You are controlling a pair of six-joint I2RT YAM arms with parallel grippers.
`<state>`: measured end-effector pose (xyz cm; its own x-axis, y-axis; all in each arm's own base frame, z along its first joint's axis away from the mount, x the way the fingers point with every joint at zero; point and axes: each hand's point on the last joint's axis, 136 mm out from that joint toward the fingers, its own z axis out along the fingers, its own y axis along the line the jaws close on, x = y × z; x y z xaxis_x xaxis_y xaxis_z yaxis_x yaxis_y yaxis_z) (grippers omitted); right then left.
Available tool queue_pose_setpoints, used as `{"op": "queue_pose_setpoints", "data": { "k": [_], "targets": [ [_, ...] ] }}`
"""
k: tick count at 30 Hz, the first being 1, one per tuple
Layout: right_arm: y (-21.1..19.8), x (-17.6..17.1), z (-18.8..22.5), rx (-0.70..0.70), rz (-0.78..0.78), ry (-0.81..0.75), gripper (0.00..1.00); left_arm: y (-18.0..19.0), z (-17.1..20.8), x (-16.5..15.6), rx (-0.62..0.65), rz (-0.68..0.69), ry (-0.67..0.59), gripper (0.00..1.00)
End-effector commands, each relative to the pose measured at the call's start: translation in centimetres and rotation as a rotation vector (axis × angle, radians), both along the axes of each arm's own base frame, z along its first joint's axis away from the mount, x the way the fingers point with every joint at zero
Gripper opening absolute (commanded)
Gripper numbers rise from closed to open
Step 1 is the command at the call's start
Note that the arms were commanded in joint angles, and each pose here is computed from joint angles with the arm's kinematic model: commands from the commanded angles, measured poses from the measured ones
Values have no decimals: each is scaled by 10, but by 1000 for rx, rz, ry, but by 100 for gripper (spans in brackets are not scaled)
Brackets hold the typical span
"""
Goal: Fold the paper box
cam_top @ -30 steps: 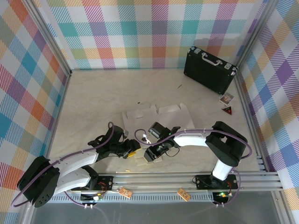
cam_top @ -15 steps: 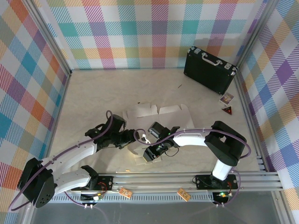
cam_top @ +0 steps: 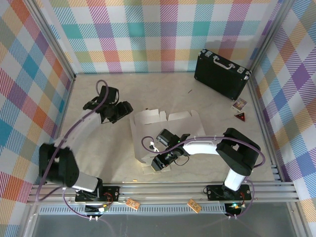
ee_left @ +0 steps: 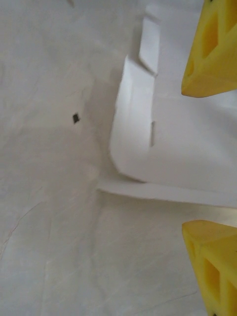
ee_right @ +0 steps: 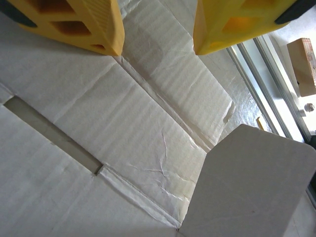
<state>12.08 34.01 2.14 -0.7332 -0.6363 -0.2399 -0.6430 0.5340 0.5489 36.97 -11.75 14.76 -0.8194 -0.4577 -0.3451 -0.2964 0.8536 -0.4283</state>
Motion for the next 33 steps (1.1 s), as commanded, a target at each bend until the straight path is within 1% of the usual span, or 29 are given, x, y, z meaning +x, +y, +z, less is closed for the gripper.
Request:
{"op": "queue_pose_setpoints", "data": {
  "k": [1, 3, 5, 7, 9, 11, 15, 17, 19, 23, 25, 27, 29, 33],
  "targets": [
    [-54, -19, -57, -265, -17, 49, 44, 1, -17, 21, 80, -82, 15, 64],
    [-53, -19, -57, -264, -15, 49, 44, 0, -31, 31, 109, -103, 30, 62],
    [-52, -19, -56, -260, -15, 48, 44, 0, -44, 37, 113, -121, 37, 60],
    [-52, -20, -53, -249, -12, 50, 44, -4, -52, 44, 89, -135, -4, 56],
    [-49, -17, -46, -231, -17, 40, 44, -3, -53, 47, 71, -131, -62, 55],
    [-41, -15, -27, -175, -19, 20, 46, -3, -52, 47, 50, -125, -92, 56],
    [-21, 8, 29, -69, -34, -72, 54, 5, -56, 45, 20, -101, -70, 56],
    [-15, 28, 54, -45, -64, -107, 56, 10, -63, 44, -5, -78, -44, 55],
    [-10, 56, 77, -18, -123, -122, 56, 12, -63, 50, -57, -60, -80, 55],
    [-7, 124, 99, 33, -283, -106, 56, 17, -68, 48, -109, -36, -93, 55],
    [0, 158, 101, 78, -340, -58, 54, 18, -71, 48, -124, -27, -90, 55],
    [13, 184, 97, 105, -351, -14, 51, 16, -75, 47, -148, -29, -84, 55],
    [26, 205, 88, 93, -352, -2, 48, 16, -74, 47, -160, -33, -84, 55],
    [54, 234, 64, 103, -330, 32, 44, 20, -74, 44, -157, -24, -98, 56]
  ]
}}
